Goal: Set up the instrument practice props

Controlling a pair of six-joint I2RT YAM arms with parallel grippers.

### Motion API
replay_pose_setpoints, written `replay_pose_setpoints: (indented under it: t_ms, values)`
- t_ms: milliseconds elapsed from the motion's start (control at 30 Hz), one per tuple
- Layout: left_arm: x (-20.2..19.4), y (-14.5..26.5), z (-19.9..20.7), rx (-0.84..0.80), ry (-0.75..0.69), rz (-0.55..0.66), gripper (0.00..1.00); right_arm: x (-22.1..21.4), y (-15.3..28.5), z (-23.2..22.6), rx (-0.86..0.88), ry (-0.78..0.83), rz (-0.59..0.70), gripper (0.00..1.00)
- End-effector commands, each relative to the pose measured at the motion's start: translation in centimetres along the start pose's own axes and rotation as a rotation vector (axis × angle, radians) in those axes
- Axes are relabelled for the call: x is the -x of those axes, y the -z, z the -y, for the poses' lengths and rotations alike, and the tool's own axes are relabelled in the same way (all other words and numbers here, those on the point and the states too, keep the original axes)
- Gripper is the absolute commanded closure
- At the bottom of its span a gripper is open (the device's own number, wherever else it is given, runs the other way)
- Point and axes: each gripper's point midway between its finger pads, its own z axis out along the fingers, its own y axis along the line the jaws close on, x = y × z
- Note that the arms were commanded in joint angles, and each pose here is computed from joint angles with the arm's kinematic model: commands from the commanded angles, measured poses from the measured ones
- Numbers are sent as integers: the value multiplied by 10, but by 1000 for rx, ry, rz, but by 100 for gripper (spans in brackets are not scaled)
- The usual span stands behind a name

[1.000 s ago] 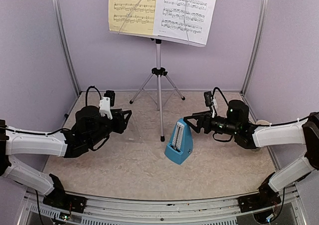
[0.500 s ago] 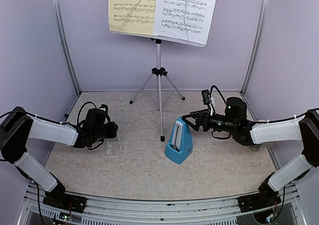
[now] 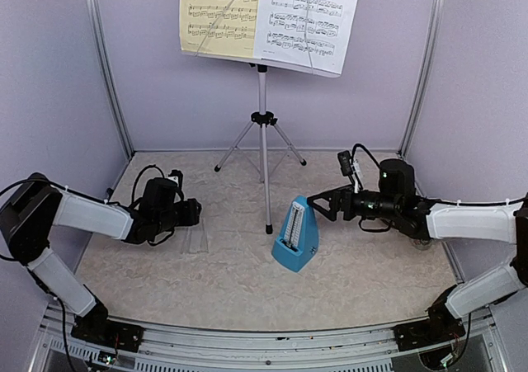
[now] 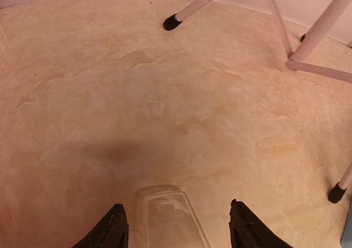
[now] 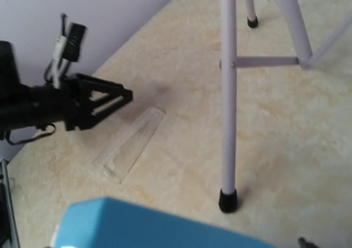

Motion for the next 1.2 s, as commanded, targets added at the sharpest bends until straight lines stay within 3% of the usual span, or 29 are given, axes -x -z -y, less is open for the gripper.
replay_pose_setpoints:
  t_ms: [0,233,467,833,1167]
  values:
    - [21,23,63,-231,-127,122,39,-15,18,5,-61,-20,-54,7]
    - [-17,24,144,-475,-247,77,53,-53,32,25,-147,-102,-116,13]
    - [-49,24,198,-607,-311,51,65,-97,37,43,-190,-184,-156,36]
    - [-76,20,245,-676,-395,26,73,-103,6,53,-135,-219,-155,58]
    - [-88,25,263,-727,-357,31,76,-78,-29,61,-105,-182,-116,64]
